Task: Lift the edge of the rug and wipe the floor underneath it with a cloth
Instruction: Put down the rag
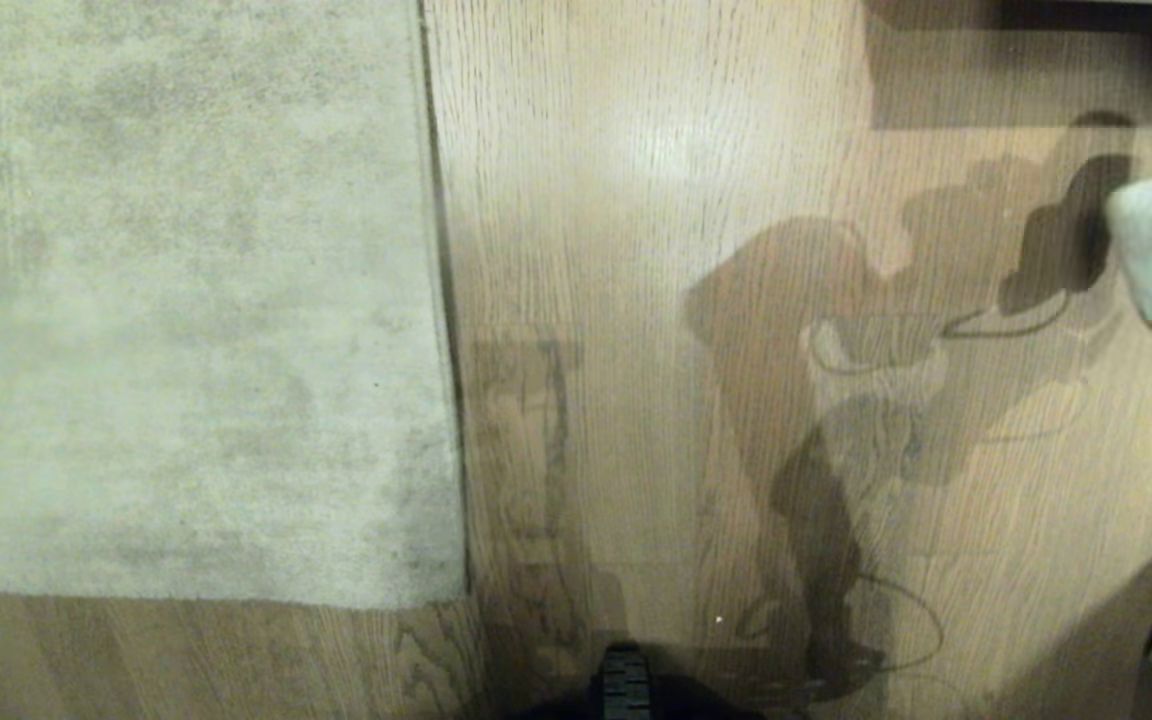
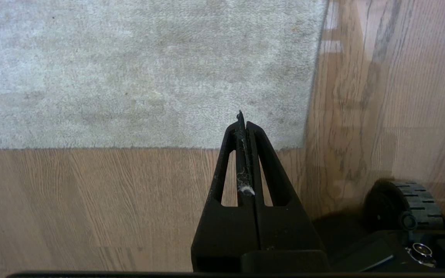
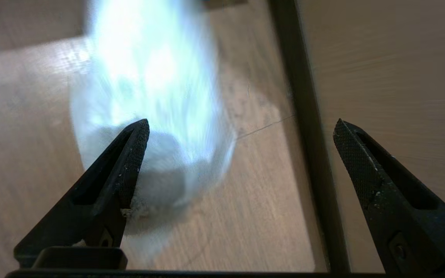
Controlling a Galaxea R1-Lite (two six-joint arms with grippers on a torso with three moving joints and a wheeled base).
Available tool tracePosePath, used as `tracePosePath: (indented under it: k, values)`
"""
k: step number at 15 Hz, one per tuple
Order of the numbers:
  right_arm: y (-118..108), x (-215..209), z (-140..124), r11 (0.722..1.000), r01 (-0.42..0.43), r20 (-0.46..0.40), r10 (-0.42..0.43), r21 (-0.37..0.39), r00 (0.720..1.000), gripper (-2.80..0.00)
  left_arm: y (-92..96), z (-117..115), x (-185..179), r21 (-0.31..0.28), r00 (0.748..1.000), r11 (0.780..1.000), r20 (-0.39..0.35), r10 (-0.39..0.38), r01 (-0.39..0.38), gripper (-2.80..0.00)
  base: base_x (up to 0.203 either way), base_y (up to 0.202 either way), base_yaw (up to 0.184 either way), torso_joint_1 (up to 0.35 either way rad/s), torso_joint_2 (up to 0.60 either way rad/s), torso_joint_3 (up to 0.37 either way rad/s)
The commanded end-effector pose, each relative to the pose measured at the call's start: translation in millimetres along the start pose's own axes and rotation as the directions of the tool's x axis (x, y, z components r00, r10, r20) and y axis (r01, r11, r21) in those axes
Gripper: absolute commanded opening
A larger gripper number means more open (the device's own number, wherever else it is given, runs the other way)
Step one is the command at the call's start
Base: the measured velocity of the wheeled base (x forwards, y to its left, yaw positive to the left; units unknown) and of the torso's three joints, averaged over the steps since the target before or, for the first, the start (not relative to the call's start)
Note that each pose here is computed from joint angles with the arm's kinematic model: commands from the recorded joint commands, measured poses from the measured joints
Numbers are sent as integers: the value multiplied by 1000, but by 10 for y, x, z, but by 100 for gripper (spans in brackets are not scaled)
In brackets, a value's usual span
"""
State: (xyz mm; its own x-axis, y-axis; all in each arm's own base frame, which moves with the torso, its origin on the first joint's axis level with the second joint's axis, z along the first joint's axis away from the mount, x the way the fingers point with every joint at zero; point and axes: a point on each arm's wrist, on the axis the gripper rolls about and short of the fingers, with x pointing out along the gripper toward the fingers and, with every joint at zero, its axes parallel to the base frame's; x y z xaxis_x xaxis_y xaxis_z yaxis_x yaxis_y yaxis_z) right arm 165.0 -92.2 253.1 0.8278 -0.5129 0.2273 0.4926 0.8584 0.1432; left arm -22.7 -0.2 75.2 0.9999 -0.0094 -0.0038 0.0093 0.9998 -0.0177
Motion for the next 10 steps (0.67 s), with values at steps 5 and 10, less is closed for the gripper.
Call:
tracePosePath:
  k: [5,10]
  values:
    - [30,-169,-13,986,-169,-34,169,1,985,0,0,0,1,-1,1000,1000,-1,-1,1,-280,0,0,0,0,0,0]
    - [26,-667,-124,945,-327,-52,327,4,944,0,0,0,1,-1,1000,1000,-1,0,0,-280,0,0,0,0,0,0]
